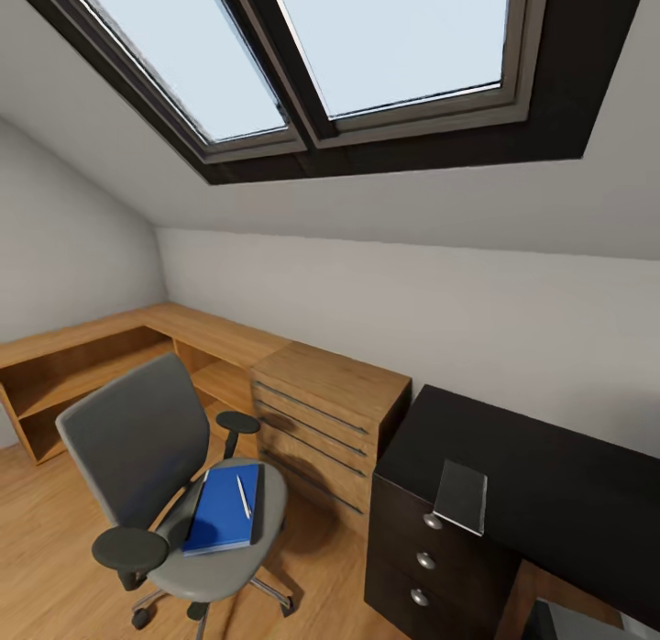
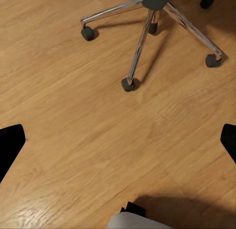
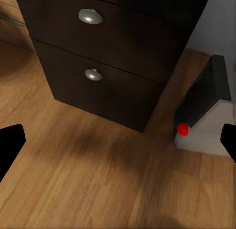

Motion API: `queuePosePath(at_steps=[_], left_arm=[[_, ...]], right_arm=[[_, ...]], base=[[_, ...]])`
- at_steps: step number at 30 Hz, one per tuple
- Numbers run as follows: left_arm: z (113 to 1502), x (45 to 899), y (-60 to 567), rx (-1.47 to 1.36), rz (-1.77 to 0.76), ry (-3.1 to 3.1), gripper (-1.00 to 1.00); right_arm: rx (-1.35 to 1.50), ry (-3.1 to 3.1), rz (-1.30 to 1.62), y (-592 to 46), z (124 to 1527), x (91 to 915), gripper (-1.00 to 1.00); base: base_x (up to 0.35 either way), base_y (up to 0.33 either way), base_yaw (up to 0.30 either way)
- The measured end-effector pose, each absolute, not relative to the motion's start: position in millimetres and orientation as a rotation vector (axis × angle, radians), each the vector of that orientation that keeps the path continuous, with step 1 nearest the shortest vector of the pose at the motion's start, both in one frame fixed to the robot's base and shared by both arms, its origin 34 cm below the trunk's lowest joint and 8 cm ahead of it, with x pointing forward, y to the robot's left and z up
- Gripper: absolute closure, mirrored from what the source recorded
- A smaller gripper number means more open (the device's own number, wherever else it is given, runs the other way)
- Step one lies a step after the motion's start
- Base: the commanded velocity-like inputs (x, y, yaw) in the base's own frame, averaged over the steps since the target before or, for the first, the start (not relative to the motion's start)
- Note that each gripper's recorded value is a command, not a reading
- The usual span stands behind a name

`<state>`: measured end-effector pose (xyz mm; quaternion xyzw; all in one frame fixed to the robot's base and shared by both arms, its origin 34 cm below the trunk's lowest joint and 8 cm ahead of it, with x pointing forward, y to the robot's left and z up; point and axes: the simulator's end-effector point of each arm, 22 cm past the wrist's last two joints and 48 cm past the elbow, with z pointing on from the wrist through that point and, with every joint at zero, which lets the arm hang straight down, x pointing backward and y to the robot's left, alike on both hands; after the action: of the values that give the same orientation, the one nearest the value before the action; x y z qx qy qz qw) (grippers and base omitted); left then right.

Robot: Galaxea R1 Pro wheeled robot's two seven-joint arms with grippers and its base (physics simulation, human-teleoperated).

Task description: In the bedroom, organize the workspace by keeping the computer under the desk, ensuring the monitor is on the desk, placing the keyboard on the desk next to the monitor, placing the mouse on the desk next to the keyboard, moving the folder from the swivel chair onto the desk next to the mouse, stacking the notebook on top of the folder with the pen on top of the notebook, and positioning the swivel chair next to the desk.

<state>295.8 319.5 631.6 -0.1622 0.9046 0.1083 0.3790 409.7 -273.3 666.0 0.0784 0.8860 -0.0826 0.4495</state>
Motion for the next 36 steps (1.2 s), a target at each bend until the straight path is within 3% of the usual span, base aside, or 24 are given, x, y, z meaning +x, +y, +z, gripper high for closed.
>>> queuePosePath(at_steps=[36], left_arm=[[659.7,284.7,323.9,-0.422,0.288,2.317,-1.0]], right_arm=[[0.194,2.191,-0.209,-276.5,694.9,400.8,-1.0]], base=[[0.0,0.0,0.001]])
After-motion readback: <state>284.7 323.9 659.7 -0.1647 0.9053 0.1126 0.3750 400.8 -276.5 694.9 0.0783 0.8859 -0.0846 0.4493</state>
